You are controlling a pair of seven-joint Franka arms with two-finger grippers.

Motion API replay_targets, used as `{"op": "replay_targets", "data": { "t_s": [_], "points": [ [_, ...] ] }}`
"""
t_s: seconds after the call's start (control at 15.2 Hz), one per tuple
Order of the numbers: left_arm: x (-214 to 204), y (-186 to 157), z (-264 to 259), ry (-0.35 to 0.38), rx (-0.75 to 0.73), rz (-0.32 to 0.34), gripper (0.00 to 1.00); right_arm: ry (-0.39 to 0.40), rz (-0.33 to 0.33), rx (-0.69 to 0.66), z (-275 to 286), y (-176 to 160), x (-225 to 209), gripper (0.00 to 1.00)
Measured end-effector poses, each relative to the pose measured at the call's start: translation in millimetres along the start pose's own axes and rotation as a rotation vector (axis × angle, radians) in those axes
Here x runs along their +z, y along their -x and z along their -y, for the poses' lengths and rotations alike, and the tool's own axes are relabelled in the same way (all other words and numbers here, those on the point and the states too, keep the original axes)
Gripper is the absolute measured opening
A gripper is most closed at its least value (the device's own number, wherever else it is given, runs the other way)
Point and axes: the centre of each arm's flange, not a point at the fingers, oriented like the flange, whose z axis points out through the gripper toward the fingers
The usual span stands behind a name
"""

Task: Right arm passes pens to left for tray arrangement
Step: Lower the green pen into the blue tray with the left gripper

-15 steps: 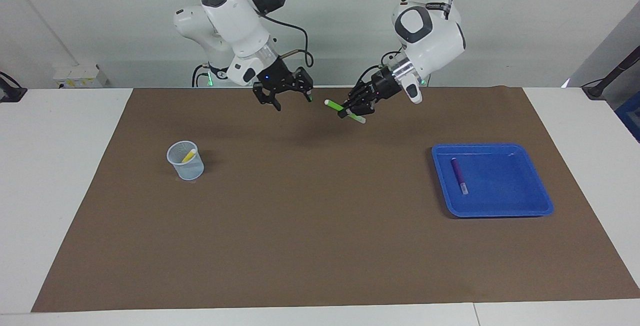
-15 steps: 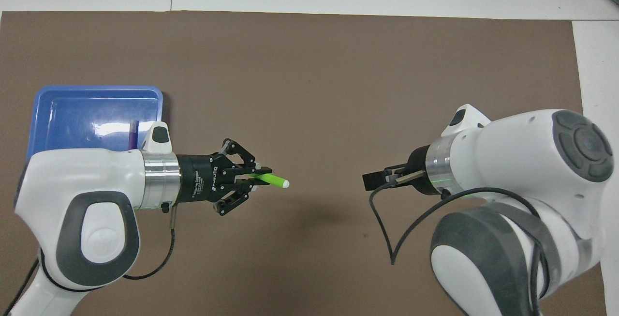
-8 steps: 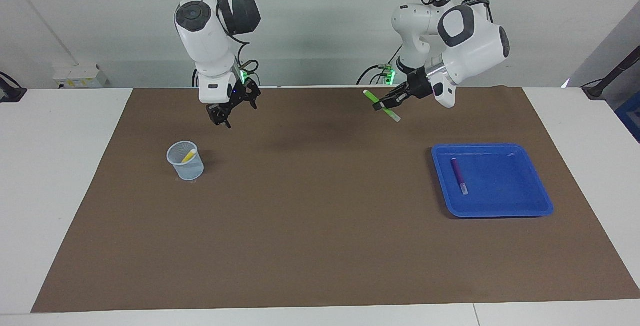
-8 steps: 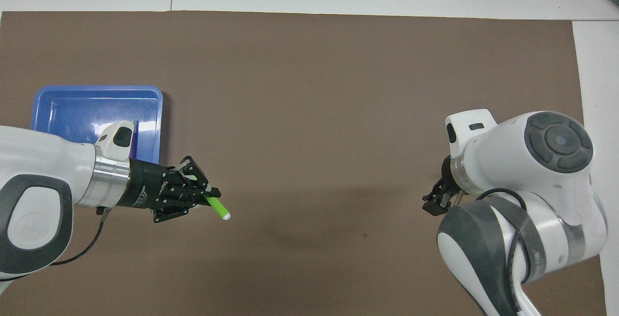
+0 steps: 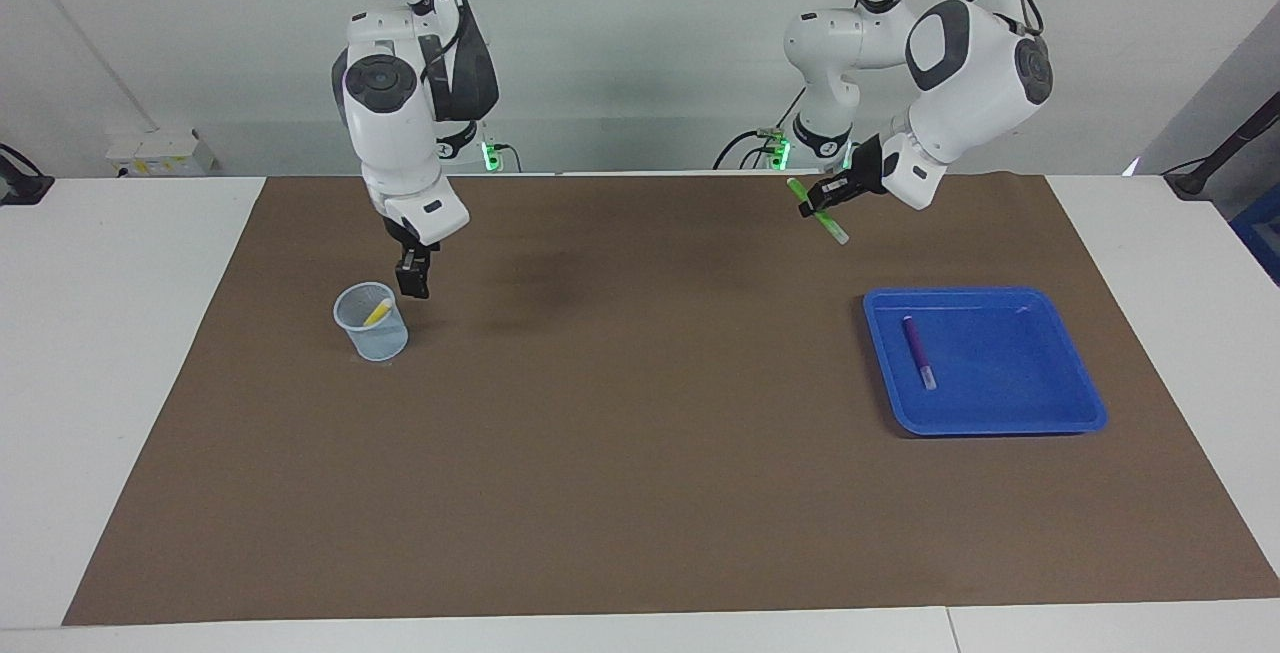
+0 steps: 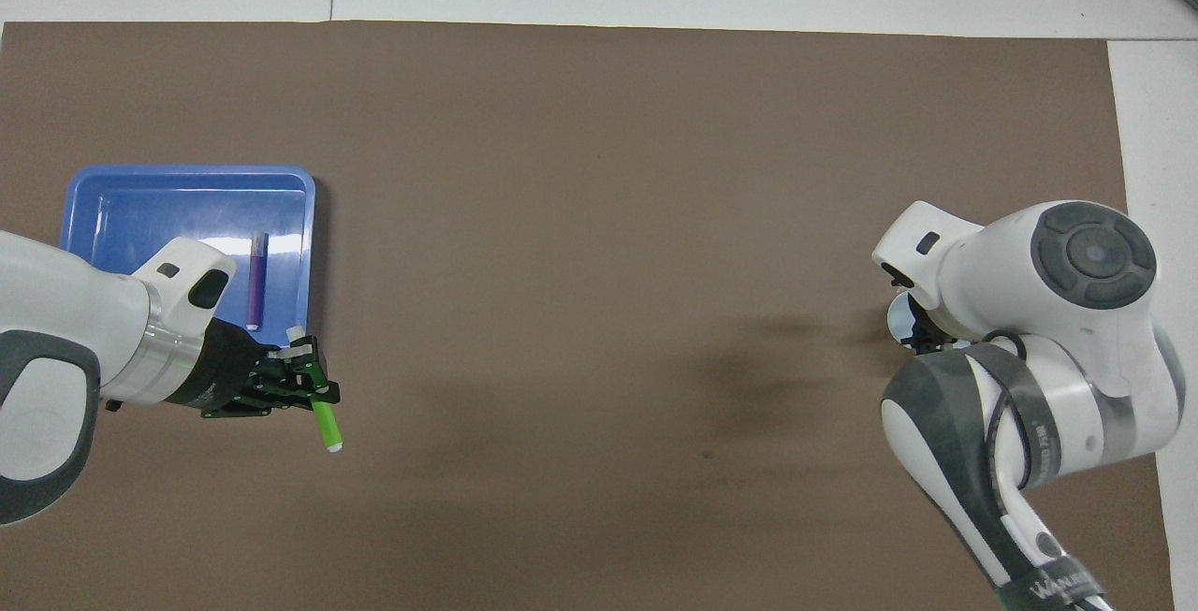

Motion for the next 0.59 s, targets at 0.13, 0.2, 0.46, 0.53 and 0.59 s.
{"op": "replay_targets", "data": {
  "t_s": [0.13, 0.2, 0.46, 0.53, 0.59],
  "points": [
    [-4, -6, 16, -0.063, 0.076, -0.022, 0.19, 0.012, -0.003, -0.032, -3, 18, 8, 0.60],
    [-7, -9, 24, -0.093, 0.116, -0.031, 0.19, 0.010, -0.003, -0.039, -3, 22, 11, 0.56],
    [-17, -26, 61, -0.216, 0.273, -0.060, 0.19, 0.000, -0.003, -0.047, 0, 20, 16, 0.50],
    [-18, -32, 69, -0.243, 0.300, -0.070, 0.19, 0.000, -0.003, -0.048, 0, 19, 17, 0.50],
    [-17, -38, 75, -0.267, 0.318, -0.080, 0.19, 0.000, -0.004, -0.049, 0, 19, 18, 0.50]
  ]
}}
